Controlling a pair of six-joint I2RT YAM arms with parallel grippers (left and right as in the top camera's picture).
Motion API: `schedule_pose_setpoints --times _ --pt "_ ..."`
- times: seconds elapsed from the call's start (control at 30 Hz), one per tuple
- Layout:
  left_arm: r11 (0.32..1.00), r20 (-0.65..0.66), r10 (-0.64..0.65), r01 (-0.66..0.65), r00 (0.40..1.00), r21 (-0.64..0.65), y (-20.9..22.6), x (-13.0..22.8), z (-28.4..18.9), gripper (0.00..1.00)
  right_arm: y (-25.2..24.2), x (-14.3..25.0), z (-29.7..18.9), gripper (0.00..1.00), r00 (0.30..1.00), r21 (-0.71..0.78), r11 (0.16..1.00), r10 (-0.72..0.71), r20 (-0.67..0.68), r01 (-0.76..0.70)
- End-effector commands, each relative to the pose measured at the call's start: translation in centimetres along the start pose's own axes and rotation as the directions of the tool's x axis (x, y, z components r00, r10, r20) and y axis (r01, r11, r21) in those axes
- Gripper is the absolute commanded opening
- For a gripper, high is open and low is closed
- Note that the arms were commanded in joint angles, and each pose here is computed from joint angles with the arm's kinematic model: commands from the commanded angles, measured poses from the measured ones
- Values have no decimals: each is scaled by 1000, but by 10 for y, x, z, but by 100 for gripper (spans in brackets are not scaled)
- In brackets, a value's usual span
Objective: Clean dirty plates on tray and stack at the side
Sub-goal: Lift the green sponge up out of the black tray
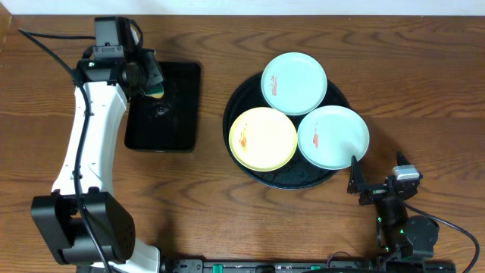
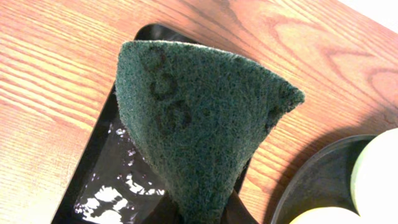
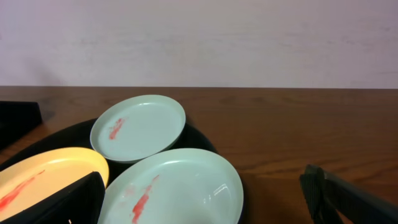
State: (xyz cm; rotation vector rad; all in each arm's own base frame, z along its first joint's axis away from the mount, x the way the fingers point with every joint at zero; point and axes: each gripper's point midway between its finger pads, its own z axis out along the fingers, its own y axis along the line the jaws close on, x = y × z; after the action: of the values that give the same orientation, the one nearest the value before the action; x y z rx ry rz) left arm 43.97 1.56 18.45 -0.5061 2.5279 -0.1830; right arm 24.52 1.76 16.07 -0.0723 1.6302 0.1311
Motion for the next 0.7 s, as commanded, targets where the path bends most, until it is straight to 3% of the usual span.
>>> schedule_pose_setpoints --times 0.0,0.3,0.43,0.67 --pt "1000 -9 -7 7 1000 4 0 -1 7 8 1 0 0 99 1000 -5 1000 -1 1 1" --pt "999 -103 -23 19 994 -44 19 25 77 8 1 0 0 99 1000 -5 1000 -1 1 1" --pt "999 -57 -34 33 998 -16 16 8 52 7 1 0 0 99 1000 -5 1000 -1 1 1" --pt "998 74 -15 10 997 63 -5 -10 -31 8 1 0 0 99 1000 -5 1000 -1 1 1"
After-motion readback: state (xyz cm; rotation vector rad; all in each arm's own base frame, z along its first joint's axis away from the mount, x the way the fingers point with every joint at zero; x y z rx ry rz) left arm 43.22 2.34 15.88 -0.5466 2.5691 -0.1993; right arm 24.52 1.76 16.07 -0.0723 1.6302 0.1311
